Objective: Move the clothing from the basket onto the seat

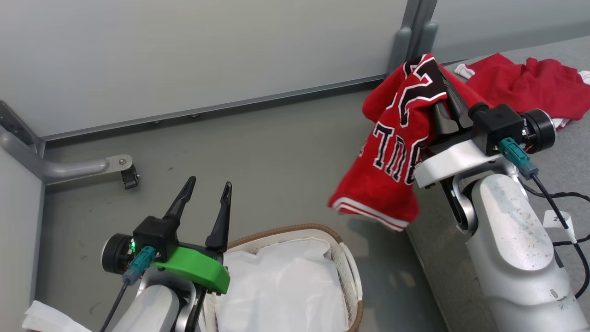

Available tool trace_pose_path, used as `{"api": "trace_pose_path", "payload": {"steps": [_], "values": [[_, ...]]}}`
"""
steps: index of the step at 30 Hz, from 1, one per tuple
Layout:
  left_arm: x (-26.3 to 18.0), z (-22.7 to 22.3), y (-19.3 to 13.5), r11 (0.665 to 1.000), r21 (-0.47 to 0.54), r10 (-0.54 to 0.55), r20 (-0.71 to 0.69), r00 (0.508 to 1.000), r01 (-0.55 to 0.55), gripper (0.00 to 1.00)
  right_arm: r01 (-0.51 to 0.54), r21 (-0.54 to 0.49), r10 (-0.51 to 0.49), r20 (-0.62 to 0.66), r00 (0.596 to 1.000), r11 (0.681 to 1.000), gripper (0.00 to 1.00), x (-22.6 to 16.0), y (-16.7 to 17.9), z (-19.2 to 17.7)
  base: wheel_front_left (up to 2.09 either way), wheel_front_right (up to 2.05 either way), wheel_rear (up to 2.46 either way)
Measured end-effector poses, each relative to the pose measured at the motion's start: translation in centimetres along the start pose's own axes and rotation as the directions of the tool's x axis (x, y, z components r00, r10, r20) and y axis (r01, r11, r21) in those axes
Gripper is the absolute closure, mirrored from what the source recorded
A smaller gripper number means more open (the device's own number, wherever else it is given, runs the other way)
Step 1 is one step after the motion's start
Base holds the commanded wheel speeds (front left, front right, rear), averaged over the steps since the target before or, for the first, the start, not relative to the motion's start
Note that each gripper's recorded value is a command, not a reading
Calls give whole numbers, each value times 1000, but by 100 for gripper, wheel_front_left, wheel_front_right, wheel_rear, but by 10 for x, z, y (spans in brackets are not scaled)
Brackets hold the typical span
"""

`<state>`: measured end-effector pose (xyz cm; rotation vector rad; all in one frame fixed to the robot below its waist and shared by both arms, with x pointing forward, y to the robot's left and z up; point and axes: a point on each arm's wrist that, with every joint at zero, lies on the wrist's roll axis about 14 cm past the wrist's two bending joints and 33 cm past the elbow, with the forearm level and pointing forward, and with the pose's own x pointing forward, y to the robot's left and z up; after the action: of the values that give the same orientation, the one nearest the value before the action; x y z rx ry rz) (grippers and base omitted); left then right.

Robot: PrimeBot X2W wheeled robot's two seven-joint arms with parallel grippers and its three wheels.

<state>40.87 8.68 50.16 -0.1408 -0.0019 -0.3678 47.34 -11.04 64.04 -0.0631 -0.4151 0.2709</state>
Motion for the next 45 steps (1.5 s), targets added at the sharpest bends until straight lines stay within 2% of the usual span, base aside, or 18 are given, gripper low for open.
{"api": "trace_pose_path", "payload": {"steps": [9, 17, 24, 30, 39, 45], "values": [[13, -8, -22, 997, -24, -69, 2, 998, 69, 0, 57, -22, -58, -18, 998, 998, 100, -9, -24, -6, 0, 0, 0], [37, -22, -58, 980, -32, -199, -15, 980, 198, 0, 144, -59, -146, -38, 989, 988, 100, -28, -60, -9, 0, 0, 0], [61, -38, -98, 941, -34, -338, -35, 940, 337, 0, 265, -109, -274, -70, 959, 958, 100, -60, -107, -12, 0, 0, 0], [75, -54, -134, 892, -54, -451, -55, 891, 448, 0, 369, -156, -386, -94, 918, 916, 100, -95, -144, -10, 0, 0, 0], [84, -76, -183, 812, -96, -583, -72, 809, 576, 0, 467, -231, -502, -125, 856, 854, 100, -138, -179, -8, 0, 0, 0], [86, -85, -193, 790, -117, -611, -77, 788, 602, 0, 473, -260, -520, -158, 839, 842, 100, -144, -186, -18, 0, 0, 0]]}}
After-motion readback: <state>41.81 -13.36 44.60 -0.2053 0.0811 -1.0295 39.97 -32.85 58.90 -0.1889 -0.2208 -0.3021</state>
